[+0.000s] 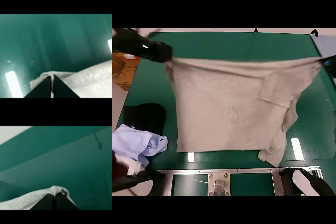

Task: Fold the shirts.

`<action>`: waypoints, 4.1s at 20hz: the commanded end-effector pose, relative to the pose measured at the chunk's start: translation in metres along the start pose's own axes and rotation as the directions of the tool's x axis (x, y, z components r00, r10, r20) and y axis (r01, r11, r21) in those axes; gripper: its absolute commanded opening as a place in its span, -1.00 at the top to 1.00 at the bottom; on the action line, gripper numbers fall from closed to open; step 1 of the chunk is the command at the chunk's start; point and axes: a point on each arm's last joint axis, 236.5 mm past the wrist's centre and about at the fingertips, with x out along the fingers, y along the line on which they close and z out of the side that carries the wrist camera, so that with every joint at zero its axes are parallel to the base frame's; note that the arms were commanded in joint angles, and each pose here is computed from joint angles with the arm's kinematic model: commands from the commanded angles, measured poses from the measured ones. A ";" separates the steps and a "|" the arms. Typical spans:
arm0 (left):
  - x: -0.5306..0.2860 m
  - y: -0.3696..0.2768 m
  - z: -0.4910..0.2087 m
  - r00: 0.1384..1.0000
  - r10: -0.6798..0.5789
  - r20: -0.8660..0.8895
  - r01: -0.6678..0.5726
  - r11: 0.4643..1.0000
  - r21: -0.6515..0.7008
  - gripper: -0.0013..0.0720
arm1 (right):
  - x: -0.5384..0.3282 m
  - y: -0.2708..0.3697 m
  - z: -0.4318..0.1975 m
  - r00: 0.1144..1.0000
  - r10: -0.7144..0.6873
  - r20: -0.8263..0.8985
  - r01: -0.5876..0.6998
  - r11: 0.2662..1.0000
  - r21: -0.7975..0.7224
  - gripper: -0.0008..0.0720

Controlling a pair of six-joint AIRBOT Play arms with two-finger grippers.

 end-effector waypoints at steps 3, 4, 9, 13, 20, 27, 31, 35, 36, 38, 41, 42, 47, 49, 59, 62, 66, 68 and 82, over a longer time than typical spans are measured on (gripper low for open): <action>0.160 0.027 -0.045 0.990 -0.076 -0.118 0.064 0.993 -0.104 0.91 | 0.140 -0.098 -0.078 0.966 -0.077 -0.245 0.124 0.976 0.181 0.94; 0.167 0.031 -0.042 0.993 -0.065 -0.099 0.054 0.993 -0.108 0.91 | 0.153 -0.105 -0.077 0.962 -0.077 -0.262 0.129 0.974 0.187 0.94; 0.172 0.043 -0.029 0.999 -0.022 -0.040 0.019 0.995 -0.094 0.91 | 0.173 -0.096 -0.049 0.957 -0.036 -0.288 0.078 0.988 0.133 0.94; 0.164 0.051 -0.082 0.964 0.011 -0.266 -0.016 1.000 -0.017 0.91 | 0.145 -0.111 -0.069 0.885 -0.115 -0.452 0.110 0.993 -0.037 0.94; 0.162 0.033 -0.087 0.957 -0.061 -0.283 0.043 0.997 -0.071 0.91 | 0.135 -0.124 -0.092 0.834 -0.160 -0.528 0.138 0.987 -0.081 0.94; 0.167 0.030 -0.153 0.886 -0.095 -0.453 0.046 0.992 -0.120 0.91 | 0.123 -0.152 -0.136 0.751 -0.223 -0.621 0.192 0.974 -0.118 0.94; 0.169 0.030 -0.152 0.891 -0.093 -0.444 0.042 0.991 -0.125 0.91 | 0.126 -0.152 -0.134 0.759 -0.224 -0.611 0.194 0.974 -0.116 0.94; 0.169 0.030 -0.151 0.893 -0.097 -0.440 0.044 0.991 -0.129 0.91 | 0.128 -0.144 -0.140 0.749 -0.218 -0.626 0.176 0.976 -0.129 0.94; 0.169 0.029 -0.152 0.892 -0.097 -0.441 0.044 0.991 -0.129 0.91 | 0.129 -0.142 -0.141 0.748 -0.217 -0.627 0.173 0.976 -0.132 0.94; 0.168 0.028 -0.153 0.889 -0.102 -0.446 0.048 0.990 -0.132 0.90 | 0.129 -0.142 -0.141 0.748 -0.217 -0.627 0.174 0.976 -0.130 0.94; 0.150 0.025 -0.161 0.845 -0.111 -0.523 0.043 0.989 -0.140 -0.70 | 0.117 -0.140 -0.143 0.716 -0.213 -0.664 0.177 0.977 -0.123 0.34; 0.136 0.027 -0.162 0.819 -0.096 -0.566 0.021 0.990 -0.137 -0.71 | 0.107 -0.143 -0.141 0.692 -0.230 -0.684 0.205 0.971 -0.119 0.34; 0.075 0.024 -0.180 0.734 -0.060 -0.676 -0.081 0.981 -0.175 -0.70 | 0.038 -0.165 -0.137 0.654 -0.298 -0.695 0.345 0.935 -0.076 0.34; 0.055 0.017 -0.209 0.711 -0.068 -0.700 -0.116 0.970 -0.212 -0.70 | 0.012 -0.179 -0.145 0.683 -0.318 -0.658 0.401 0.916 -0.026 0.35; 0.030 -0.056 -0.329 0.897 -0.242 -0.369 -0.086 0.725 -0.683 -0.71 | -0.011 -0.184 -0.176 0.812 -0.279 -0.513 0.448 0.861 0.241 0.35; 0.053 -0.061 -0.336 0.928 -0.271 -0.257 -0.052 0.588 -0.807 -0.71 | -0.007 -0.181 -0.172 0.828 -0.264 -0.494 0.432 0.862 0.264 0.35; 0.070 -0.046 -0.318 0.972 -0.211 -0.103 0.007 0.467 -0.884 -0.70 | -0.003 -0.184 -0.163 0.845 -0.281 -0.455 0.431 0.862 0.269 0.35; 0.074 -0.047 -0.314 0.973 -0.219 -0.079 0.022 0.425 -0.905 -0.70 | 0.001 -0.186 -0.156 0.859 -0.285 -0.425 0.424 0.862 0.279 0.35; 0.108 -0.047 -0.277 0.991 -0.133 -0.007 0.075 0.601 -0.796 0.91 | -0.016 -0.173 -0.190 0.790 -0.229 -0.568 0.438 0.860 0.262 0.11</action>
